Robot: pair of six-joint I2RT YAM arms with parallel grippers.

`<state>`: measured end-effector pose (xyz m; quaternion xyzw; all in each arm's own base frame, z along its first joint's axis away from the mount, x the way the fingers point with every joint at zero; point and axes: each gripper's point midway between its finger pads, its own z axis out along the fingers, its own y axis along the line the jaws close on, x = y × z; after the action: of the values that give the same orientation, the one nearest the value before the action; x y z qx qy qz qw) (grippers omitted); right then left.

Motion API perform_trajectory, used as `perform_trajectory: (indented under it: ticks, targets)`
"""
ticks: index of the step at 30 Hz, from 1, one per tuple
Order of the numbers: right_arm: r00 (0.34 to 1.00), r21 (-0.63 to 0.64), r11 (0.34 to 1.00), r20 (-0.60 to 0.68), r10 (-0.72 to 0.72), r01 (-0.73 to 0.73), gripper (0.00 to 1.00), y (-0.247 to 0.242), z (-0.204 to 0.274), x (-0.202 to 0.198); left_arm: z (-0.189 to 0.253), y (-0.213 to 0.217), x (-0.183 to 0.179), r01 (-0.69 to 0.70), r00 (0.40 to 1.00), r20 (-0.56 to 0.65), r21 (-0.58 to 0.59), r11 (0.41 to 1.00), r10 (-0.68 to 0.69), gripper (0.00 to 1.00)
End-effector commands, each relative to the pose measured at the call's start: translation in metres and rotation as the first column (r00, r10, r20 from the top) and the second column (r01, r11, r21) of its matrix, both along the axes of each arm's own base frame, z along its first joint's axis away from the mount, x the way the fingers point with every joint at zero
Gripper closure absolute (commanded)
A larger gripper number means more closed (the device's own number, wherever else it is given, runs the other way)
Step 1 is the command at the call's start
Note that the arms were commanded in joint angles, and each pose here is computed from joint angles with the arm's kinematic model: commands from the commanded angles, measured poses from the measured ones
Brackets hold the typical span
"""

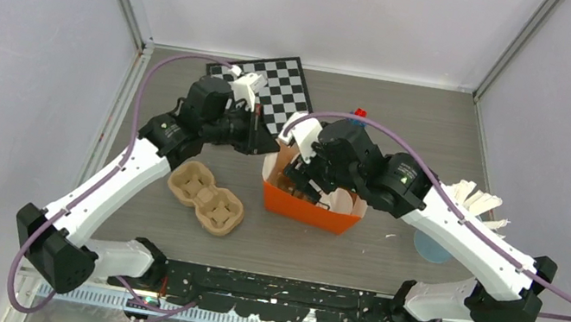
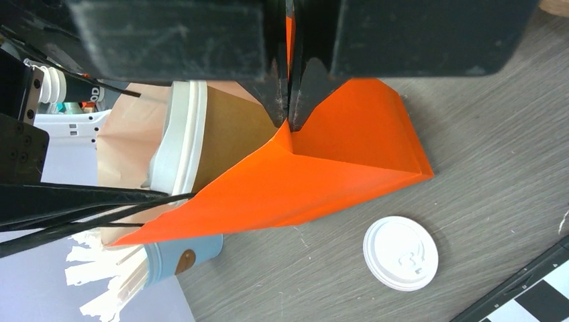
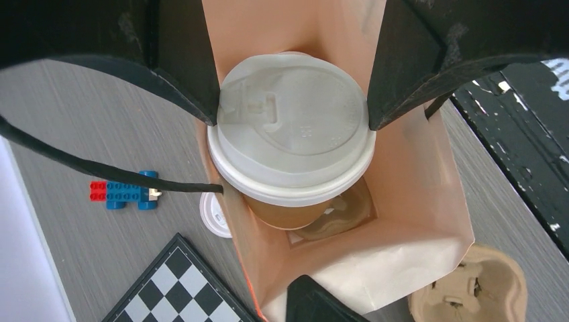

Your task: Pack the takeout coffee

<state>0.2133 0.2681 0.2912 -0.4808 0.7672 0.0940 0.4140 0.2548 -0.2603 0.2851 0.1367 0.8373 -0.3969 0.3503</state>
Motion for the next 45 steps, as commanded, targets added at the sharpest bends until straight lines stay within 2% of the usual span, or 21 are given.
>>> perform_trajectory:
  ticks: [1,8,15,18,25,32,38,45]
  targets:
    - [0.993,-0.018,0.998,0.099,0.057,-0.056,0.25,0.005,0.008,0.000,0.029,-0.004,-0.001,0.020,0.990,0.144,-0.108,0.994,-0.004,1.00]
    - [0.984,-0.051,0.991,0.119,0.132,-0.127,0.26,0.010,-0.016,-0.012,0.024,-0.001,-0.007,0.030,0.986,0.165,-0.121,0.992,-0.010,1.00]
    - [0.960,-0.055,0.974,0.163,0.227,-0.221,0.26,0.017,-0.030,-0.016,0.024,0.000,-0.021,0.094,0.976,0.209,-0.121,0.988,-0.068,0.92]
    - [0.949,-0.076,0.965,0.177,0.262,-0.252,0.26,0.016,-0.037,-0.017,0.023,0.005,-0.026,0.090,0.977,0.202,-0.106,0.990,-0.067,0.86]
    - [0.942,-0.107,0.957,0.175,0.286,-0.271,0.26,0.012,-0.043,-0.020,0.014,0.019,-0.044,0.070,0.991,0.116,-0.062,0.996,-0.062,0.64]
    - [0.938,-0.138,0.950,0.172,0.300,-0.279,0.27,0.004,-0.055,-0.031,0.002,0.033,-0.073,0.058,0.998,0.002,-0.041,0.997,-0.058,0.53]
    - [0.934,-0.163,0.947,0.189,0.304,-0.276,0.27,0.002,-0.059,-0.036,-0.003,0.032,-0.086,0.076,0.994,-0.071,-0.058,0.995,-0.080,0.51]
    - [0.927,-0.193,0.940,0.202,0.317,-0.280,0.27,0.002,-0.065,-0.035,0.004,0.025,-0.078,0.086,0.995,-0.043,-0.082,0.993,-0.090,0.51]
